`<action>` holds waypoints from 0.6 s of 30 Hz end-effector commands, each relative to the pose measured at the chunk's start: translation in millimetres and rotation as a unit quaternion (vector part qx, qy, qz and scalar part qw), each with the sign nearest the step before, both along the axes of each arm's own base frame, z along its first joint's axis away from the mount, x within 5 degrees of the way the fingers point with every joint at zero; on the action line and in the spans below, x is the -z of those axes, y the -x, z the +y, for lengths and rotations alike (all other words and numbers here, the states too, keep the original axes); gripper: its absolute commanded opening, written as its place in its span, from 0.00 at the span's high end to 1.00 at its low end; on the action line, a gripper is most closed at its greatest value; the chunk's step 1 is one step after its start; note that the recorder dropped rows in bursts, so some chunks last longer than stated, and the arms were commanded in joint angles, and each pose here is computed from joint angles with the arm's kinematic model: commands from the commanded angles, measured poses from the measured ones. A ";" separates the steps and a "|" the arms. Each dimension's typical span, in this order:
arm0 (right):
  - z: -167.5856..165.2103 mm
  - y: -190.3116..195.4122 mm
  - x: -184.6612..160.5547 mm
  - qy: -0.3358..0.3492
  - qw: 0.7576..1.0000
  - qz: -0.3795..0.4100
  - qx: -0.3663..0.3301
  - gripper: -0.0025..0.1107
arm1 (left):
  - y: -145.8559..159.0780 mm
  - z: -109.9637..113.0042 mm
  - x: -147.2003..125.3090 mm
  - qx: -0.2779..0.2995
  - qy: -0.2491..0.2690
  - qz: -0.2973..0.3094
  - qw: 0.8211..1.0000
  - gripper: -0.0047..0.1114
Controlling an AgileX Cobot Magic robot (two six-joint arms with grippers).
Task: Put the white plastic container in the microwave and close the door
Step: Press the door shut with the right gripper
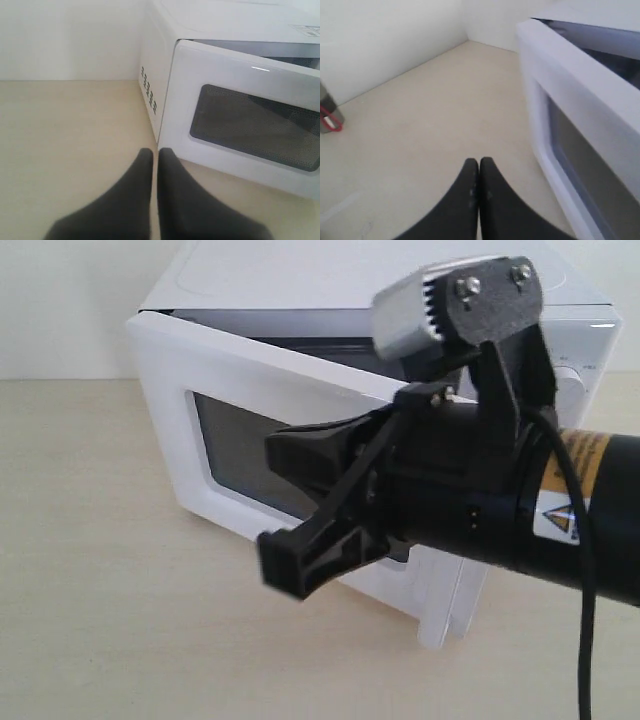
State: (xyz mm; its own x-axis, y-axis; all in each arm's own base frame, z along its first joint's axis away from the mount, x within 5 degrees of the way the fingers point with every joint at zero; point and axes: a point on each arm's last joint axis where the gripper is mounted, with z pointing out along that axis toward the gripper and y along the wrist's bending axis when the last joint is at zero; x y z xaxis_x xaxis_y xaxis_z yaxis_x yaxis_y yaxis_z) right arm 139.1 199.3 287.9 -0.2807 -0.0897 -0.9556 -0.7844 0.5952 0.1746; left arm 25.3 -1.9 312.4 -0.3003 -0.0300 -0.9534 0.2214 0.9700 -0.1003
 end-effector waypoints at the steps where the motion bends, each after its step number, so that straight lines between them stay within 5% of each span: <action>1: 20.8 20.3 -28.4 -0.015 0.996 -0.059 -0.069 0.98 | 1.4 1.6 2.0 -0.004 0.000 0.004 1.000 0.92; 18: 16.1 7.9 -55.5 0.088 0.995 0.005 -0.036 0.98 | 1.4 1.9 2.1 -0.007 0.003 0.005 1.000 0.92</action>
